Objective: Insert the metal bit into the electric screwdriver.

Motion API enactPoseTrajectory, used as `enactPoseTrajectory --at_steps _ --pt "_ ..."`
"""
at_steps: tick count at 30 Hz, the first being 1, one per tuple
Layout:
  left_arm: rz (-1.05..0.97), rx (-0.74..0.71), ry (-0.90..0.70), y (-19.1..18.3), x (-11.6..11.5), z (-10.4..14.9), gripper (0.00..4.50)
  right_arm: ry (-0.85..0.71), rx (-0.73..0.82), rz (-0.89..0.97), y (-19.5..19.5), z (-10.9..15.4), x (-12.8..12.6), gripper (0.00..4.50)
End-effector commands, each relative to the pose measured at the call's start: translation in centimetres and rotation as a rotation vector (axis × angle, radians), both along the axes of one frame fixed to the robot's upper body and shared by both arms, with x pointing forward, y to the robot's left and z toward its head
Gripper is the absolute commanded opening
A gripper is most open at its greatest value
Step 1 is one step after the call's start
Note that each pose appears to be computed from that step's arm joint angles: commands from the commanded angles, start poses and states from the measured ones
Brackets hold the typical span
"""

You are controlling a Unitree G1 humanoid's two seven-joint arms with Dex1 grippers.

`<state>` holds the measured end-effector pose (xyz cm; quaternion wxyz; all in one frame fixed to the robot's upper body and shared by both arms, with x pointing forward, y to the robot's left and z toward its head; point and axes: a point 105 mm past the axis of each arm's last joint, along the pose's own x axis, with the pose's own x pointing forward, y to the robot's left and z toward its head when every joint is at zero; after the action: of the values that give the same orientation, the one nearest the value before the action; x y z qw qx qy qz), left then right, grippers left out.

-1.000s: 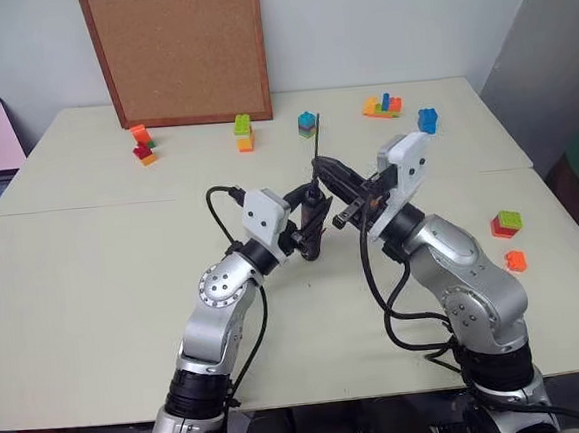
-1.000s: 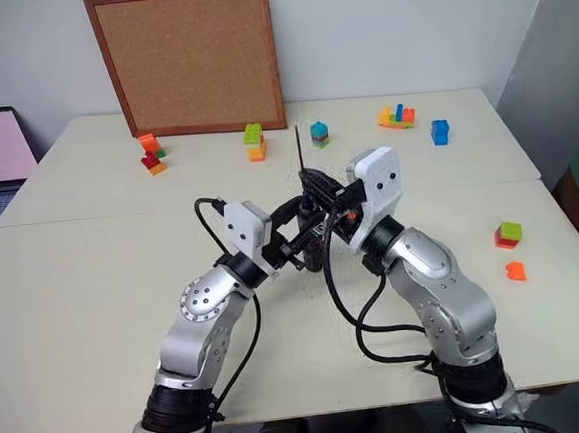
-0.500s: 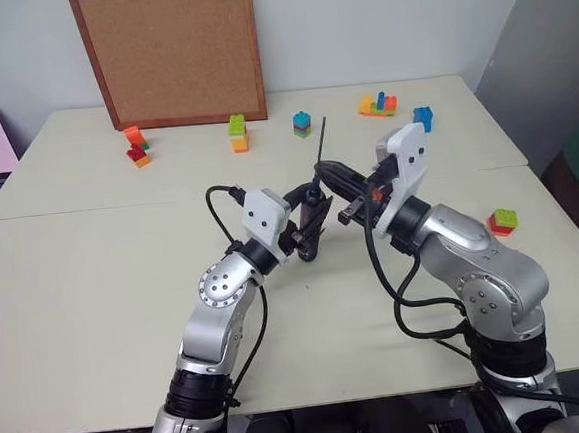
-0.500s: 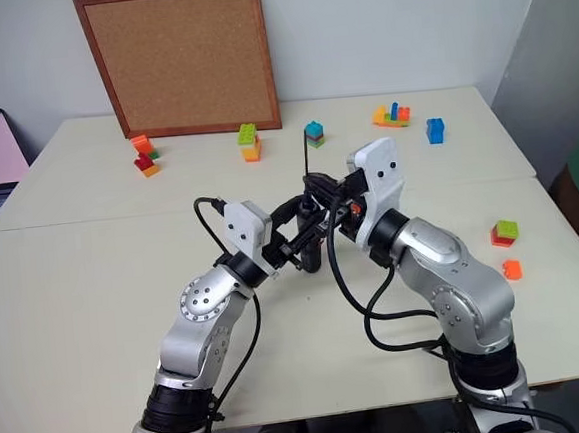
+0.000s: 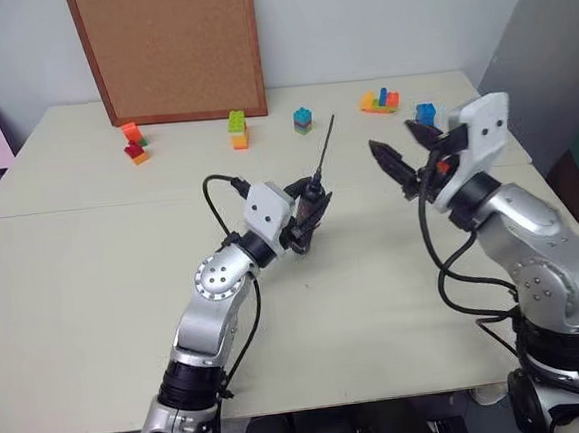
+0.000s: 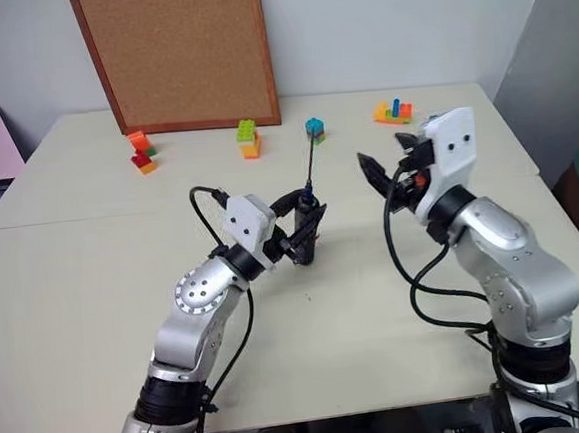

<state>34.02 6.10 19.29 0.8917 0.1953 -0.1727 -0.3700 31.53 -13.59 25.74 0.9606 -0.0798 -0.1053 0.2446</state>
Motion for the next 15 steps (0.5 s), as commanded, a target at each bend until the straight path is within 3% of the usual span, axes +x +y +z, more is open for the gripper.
enactPoseTrajectory --at_steps 1,4,7,13,15 --pt "-0.011 0.344 -0.180 -0.5 1.7 2.1 1.63 -0.072 -0.218 0.019 -2.1 1.7 -2.2 3.97" --pt "-0.091 0.632 -0.206 -0.8 2.5 0.4 1.63 -0.039 -0.441 0.101 -2.3 1.4 -3.7 3.97" --pt "-0.199 0.825 -0.216 -1.5 2.6 -1.6 1.63 0.046 -0.564 0.236 -1.8 0.3 -5.5 3.97" --pt "-0.405 1.090 -0.138 -2.3 2.6 -6.9 1.63 0.217 -0.671 0.409 -1.4 -2.7 -7.8 3.97" --pt "-0.412 1.100 -0.139 -2.7 3.0 -7.4 1.63 0.227 -0.689 0.399 -1.8 -3.1 -7.7 3.97"
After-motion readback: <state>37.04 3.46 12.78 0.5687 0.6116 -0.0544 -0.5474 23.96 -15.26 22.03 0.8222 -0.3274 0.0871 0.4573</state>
